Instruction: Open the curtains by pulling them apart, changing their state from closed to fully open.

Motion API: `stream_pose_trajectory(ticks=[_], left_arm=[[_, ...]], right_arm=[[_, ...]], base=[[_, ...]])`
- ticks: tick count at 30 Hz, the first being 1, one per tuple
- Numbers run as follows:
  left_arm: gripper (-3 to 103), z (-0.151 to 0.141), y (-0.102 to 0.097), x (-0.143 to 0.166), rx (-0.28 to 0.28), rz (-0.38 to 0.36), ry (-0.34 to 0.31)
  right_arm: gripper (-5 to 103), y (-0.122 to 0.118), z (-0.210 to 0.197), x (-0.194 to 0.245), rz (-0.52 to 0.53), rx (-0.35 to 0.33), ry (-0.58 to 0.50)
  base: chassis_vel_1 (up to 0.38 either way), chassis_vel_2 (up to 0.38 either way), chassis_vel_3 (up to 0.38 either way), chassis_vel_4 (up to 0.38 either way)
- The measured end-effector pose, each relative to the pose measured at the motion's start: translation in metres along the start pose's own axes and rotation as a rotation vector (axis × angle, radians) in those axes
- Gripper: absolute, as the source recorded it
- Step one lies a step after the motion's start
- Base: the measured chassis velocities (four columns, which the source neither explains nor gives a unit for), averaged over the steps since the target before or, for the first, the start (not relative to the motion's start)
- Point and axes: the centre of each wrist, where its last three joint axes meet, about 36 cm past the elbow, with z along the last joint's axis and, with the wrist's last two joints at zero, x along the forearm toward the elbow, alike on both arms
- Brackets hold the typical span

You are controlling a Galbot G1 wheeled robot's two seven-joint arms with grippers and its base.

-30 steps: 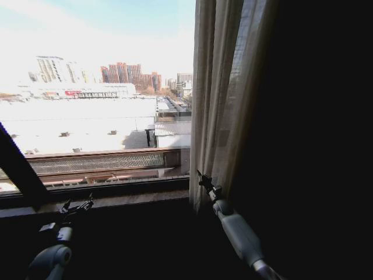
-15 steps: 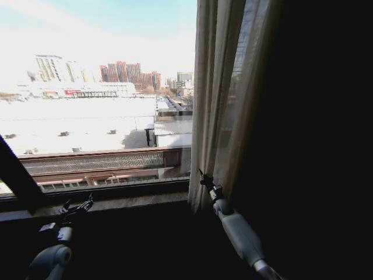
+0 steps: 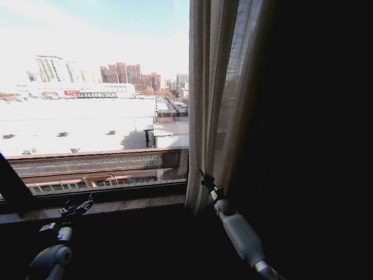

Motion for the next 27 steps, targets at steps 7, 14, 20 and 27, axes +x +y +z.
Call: stream_pose_trajectory(ticks=[7,14,20,27], left_arm=[[100,0.0,0.0,0.0,0.0,0.001,0.0],[100,0.0,0.0,0.0,0.0,0.0,0.0],[100,0.0,0.0,0.0,0.0,-0.001,0.0],[100,0.0,0.0,0.0,0.0,0.0,0.0]], right_arm=[[0,0.002,-0.001,-0.001,-0.01,0.003,-0.025],[0,-0.009,0.002,0.0,0.044,0.049,0.015],[0,-0.034,0.003,-0.001,0.133,0.109,0.068],[0,-0.068,0.01,0.002,0.237,0.14,0.127]], base=[[-0.166,-0.096,0.156,0.119],[0.03,0.006,-0.031,0.005],[0.038,0.028,-0.017,-0.005],[0.0,0.0,0.0,0.0]])
